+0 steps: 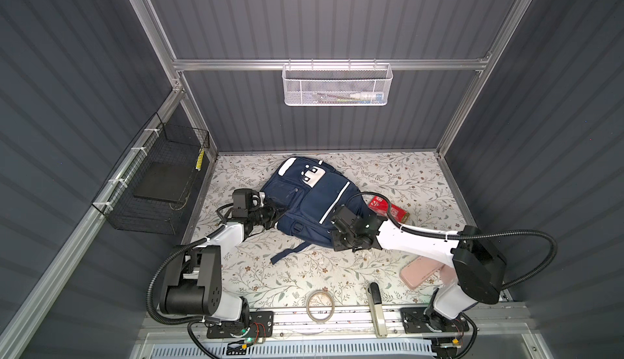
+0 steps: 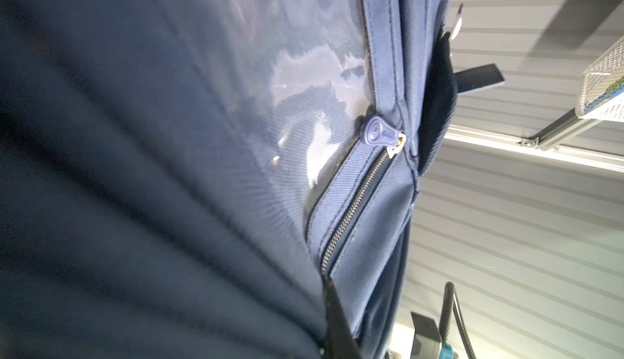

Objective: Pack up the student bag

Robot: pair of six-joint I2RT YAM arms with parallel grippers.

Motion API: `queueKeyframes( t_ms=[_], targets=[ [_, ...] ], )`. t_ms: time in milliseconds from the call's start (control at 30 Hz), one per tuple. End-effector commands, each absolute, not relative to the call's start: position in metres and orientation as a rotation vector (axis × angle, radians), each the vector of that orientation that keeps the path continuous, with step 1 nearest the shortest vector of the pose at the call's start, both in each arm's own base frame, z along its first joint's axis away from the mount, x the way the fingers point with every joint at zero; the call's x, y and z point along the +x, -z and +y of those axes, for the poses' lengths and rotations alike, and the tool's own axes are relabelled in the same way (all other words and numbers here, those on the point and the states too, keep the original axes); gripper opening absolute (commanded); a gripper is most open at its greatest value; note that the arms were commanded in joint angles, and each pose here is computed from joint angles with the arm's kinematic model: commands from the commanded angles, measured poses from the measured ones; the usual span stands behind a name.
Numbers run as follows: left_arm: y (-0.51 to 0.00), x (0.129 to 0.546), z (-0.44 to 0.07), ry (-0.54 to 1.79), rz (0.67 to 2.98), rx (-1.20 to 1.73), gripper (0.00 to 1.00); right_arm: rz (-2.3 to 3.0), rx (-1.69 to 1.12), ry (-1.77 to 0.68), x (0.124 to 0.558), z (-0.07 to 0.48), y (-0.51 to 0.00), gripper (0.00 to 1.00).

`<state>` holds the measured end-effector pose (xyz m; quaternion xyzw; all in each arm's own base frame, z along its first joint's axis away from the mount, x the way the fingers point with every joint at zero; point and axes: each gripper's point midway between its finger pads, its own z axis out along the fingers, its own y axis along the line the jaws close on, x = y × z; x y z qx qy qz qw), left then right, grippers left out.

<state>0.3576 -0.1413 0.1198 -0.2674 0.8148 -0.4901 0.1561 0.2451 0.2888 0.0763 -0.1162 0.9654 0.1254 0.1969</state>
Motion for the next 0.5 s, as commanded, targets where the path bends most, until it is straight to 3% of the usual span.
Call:
queueKeyframes(
  t_ms=[0,133,267,300,367,467],
  targets=[
    [-0.136,0.386,-0.123,1.317,2.26,-0.679,0.0,2.776,-0.382,-0.136,0.235,0.249,-0.064,0.0],
    [-0.131,0.401,-0.118,1.276,2.248,-0.698,0.06,2.709,-0.504,-0.291,0.233,0.288,-0.085,0.0],
    [-0.139,0.407,-0.116,1.234,2.257,-0.67,0.7,2.674,-0.569,-0.397,0.238,0.34,-0.102,0.0],
    [-0.144,0.405,-0.114,1.203,2.265,-0.659,0.81,2.656,-0.574,-0.426,0.241,0.352,-0.106,0.0],
    [-0.156,0.392,-0.111,1.175,2.266,-0.644,0.99,2.619,-0.575,-0.515,0.249,0.377,-0.117,0.0],
    [-0.159,0.365,-0.112,1.206,2.255,-0.677,1.0,2.578,-0.571,-0.571,0.261,0.401,-0.129,0.0]
  ],
)
